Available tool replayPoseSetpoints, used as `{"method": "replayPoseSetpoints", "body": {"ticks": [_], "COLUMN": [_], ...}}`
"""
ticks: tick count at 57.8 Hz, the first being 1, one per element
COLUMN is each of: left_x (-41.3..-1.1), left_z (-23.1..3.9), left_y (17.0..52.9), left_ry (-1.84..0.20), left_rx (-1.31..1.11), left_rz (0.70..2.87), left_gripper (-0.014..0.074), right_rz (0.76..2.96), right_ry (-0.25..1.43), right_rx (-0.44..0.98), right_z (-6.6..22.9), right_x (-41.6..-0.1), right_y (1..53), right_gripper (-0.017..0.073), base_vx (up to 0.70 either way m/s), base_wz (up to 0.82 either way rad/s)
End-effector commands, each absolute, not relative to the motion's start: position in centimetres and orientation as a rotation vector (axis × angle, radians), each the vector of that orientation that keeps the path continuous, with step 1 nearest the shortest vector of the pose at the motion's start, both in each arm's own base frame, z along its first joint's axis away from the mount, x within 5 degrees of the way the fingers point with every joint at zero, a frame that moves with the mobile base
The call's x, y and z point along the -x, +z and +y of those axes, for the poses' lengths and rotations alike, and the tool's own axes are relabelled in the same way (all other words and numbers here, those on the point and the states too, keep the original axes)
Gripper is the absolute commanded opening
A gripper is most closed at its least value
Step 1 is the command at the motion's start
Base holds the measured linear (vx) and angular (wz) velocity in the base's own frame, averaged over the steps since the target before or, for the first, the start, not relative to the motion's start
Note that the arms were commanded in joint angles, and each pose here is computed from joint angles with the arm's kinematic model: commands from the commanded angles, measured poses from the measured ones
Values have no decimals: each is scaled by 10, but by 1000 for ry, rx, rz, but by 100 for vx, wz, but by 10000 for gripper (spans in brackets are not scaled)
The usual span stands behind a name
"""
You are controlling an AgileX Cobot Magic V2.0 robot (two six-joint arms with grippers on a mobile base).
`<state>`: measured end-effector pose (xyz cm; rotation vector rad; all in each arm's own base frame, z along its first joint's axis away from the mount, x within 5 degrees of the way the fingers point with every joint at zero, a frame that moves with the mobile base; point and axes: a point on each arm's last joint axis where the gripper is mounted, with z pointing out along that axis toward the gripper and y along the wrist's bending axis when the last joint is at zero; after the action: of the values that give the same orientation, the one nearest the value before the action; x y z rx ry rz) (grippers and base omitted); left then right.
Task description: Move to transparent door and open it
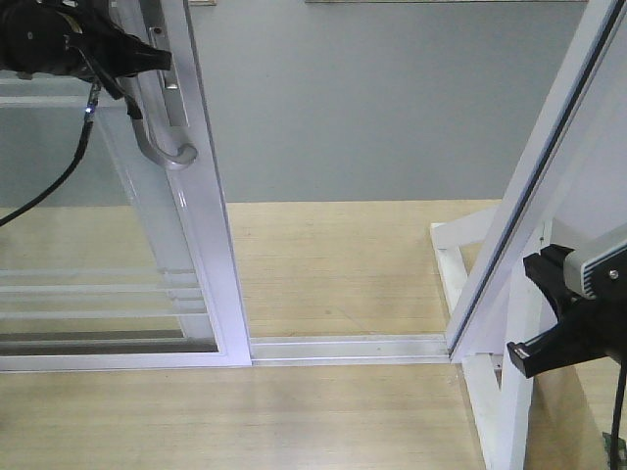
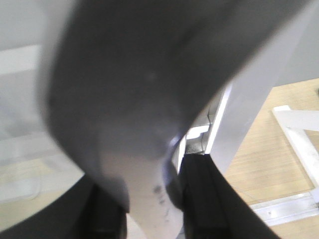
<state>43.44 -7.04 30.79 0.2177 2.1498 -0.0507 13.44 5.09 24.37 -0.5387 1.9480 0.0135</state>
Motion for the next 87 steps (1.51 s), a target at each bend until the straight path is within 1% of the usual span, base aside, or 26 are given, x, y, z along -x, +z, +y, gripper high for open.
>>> {"method": "replayPoseSetpoints", "body": {"ticks": [1,9,17,21,27,32,39,48,54,61,74,87], "left_x": [-412,-399,-374,-353,-324,-289,-244,-188,-153,-120,-82,-53], "left_z": [-70,-67,-60,-57,-52,-47,-39,-30,-24,-20,-14,-12], "left_y": [407,420,434,439,435,435,428,408,388,361,309,280], "left_ry": [-58,-27,28,25,18,15,-1,-4,-30,-68,-121,-199], "left_rx": [-207,-227,-258,-256,-256,-253,-240,-236,-215,-187,-159,-121], "left_rz": [1726,1733,1746,1719,1705,1685,1677,1660,1657,1650,1763,1717], "left_gripper": [0,0,0,0,0,0,0,0,0,0,0,0], "right_rz": [1883,1880,1880,1878,1863,1849,1845,1796,1752,1697,1551,1528], "right_ry": [38,41,44,48,66,86,147,173,156,126,182,103], "right_rx": [558,560,558,559,566,568,491,432,403,333,251,303], "right_z": [55,55,55,56,57,59,58,52,45,32,17,11], "right_x": [-137,-137,-137,-137,-137,-137,-134,-125,-116,-101,-72,-63], "right_y": [256,256,256,256,257,258,263,272,280,288,303,303], "right_gripper": [-2,-2,-2,-2,-2,-2,-2,-2,-2,-2,-2,-2], "base_vx": [0,0,0,0,0,0,0,0,0,0,0,0], "base_wz": [0,0,0,0,0,0,0,0,0,0,0,0]}}
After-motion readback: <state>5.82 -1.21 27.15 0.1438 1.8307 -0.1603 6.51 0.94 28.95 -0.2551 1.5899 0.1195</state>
